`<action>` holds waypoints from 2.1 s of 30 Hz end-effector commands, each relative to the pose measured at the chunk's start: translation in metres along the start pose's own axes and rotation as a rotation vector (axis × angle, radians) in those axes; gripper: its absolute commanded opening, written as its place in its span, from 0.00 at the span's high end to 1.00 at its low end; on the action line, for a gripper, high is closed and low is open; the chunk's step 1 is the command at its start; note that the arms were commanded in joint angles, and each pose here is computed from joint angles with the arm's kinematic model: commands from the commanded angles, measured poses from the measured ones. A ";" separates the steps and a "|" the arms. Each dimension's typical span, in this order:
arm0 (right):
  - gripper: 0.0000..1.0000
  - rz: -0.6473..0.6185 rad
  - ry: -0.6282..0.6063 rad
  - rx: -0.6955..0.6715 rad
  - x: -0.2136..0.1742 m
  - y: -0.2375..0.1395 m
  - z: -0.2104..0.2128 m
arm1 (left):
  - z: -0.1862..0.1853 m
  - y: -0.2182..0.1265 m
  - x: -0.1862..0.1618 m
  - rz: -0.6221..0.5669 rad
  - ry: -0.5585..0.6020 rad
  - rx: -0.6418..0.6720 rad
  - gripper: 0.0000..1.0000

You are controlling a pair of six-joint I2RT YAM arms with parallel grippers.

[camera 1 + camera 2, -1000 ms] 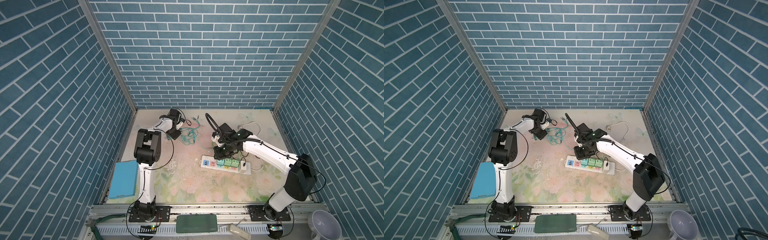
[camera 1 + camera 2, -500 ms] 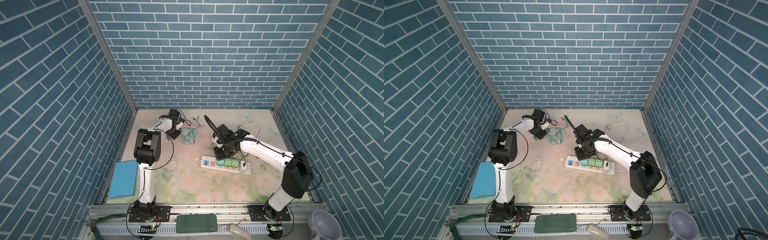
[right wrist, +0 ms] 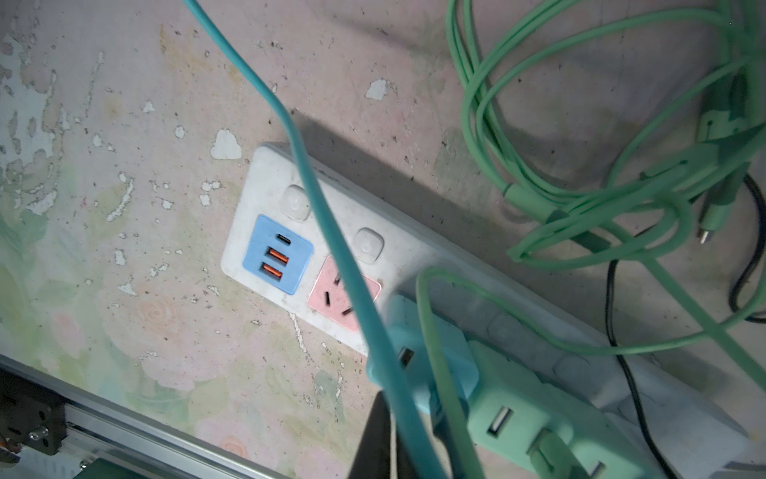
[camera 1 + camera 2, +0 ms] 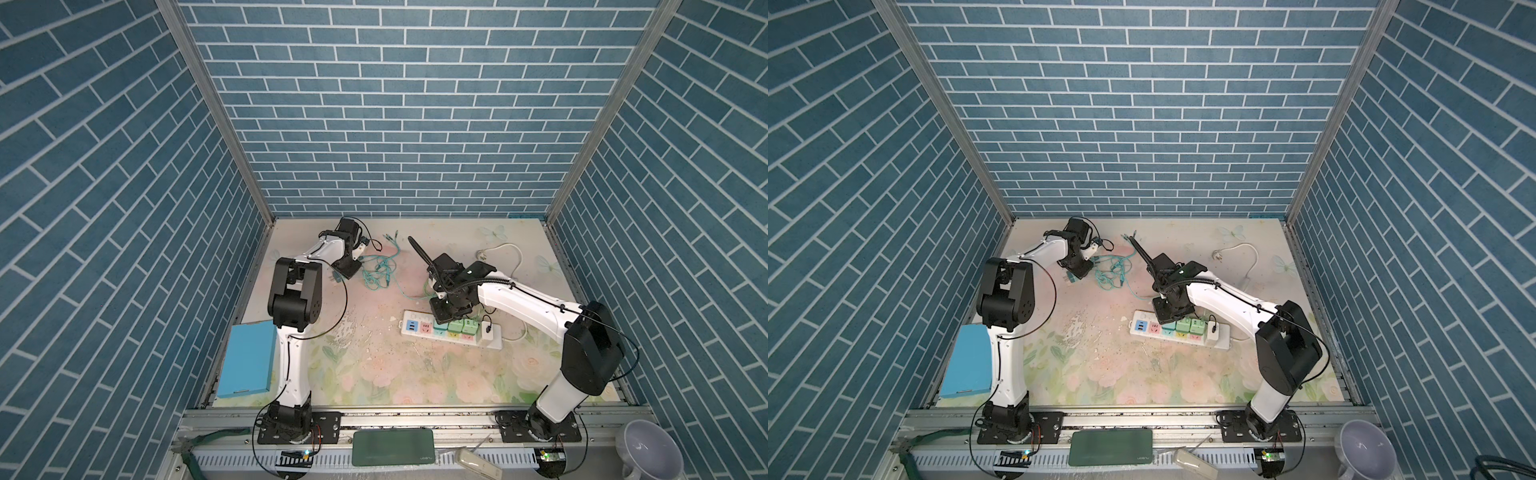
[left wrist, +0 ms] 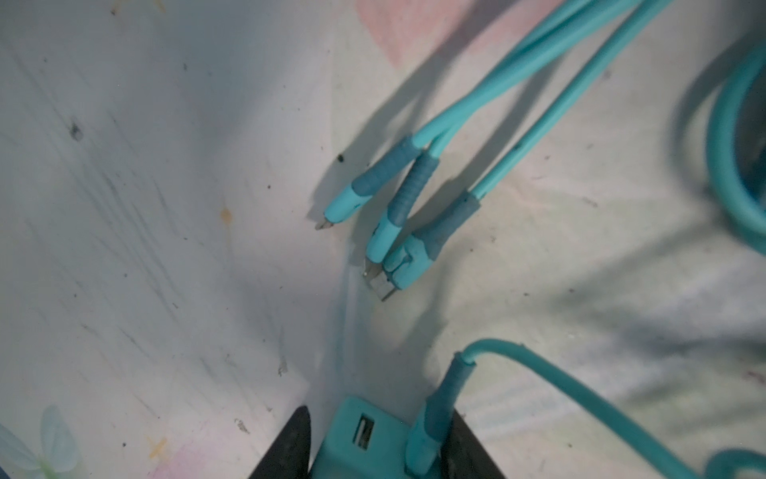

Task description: Insert the plug

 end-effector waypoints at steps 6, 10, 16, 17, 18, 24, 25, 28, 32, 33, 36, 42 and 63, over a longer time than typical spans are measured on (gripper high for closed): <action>0.94 0.055 0.039 -0.082 -0.009 0.021 -0.004 | -0.003 0.006 -0.011 0.053 -0.028 -0.034 0.51; 0.95 -0.020 0.029 -0.112 0.001 -0.003 0.001 | -0.002 0.003 -0.009 0.041 -0.036 -0.034 0.51; 0.95 -0.007 0.030 -0.169 0.000 0.001 -0.004 | -0.003 0.002 -0.008 0.027 -0.058 -0.047 0.53; 0.95 -0.005 0.032 -0.170 -0.001 0.003 -0.004 | -0.004 0.002 -0.008 0.024 -0.064 -0.054 0.53; 0.95 -0.007 0.032 -0.170 0.000 0.004 -0.004 | -0.004 0.002 -0.007 0.020 -0.072 -0.059 0.53; 0.95 -0.071 0.027 -0.180 0.008 -0.014 -0.002 | -0.005 0.001 -0.007 0.014 -0.074 -0.060 0.54; 0.95 -0.070 0.025 -0.178 0.008 -0.013 -0.002 | -0.005 0.001 -0.007 0.015 -0.075 -0.060 0.54; 0.95 -0.068 0.021 -0.173 0.010 -0.005 -0.001 | -0.005 0.001 -0.007 0.015 -0.075 -0.061 0.54; 0.95 -0.082 0.023 -0.159 0.014 0.002 0.002 | -0.005 0.001 -0.009 0.017 -0.080 -0.064 0.54; 0.95 -0.070 0.027 -0.163 0.012 0.004 0.002 | -0.005 0.001 -0.009 0.016 -0.084 -0.064 0.55; 0.95 -0.042 0.050 -0.155 0.004 0.013 0.003 | -0.007 -0.001 -0.008 0.005 -0.102 -0.082 0.56; 0.96 0.006 0.101 -0.151 -0.019 0.031 0.009 | -0.007 -0.011 -0.003 -0.046 -0.136 -0.106 0.56; 0.97 0.009 0.181 -0.234 -0.072 0.044 0.011 | -0.004 -0.051 0.002 -0.211 -0.316 -0.154 0.61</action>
Point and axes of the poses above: each gripper's point midway between its finger pads, its own y axis out along the fingers, its own z axis along the line the jaws close on, x = y × z, the point moved 6 cm from there along -y, back along the fingers, and after that the axes turned 15 degrees about -y, right-handed, at the moved point
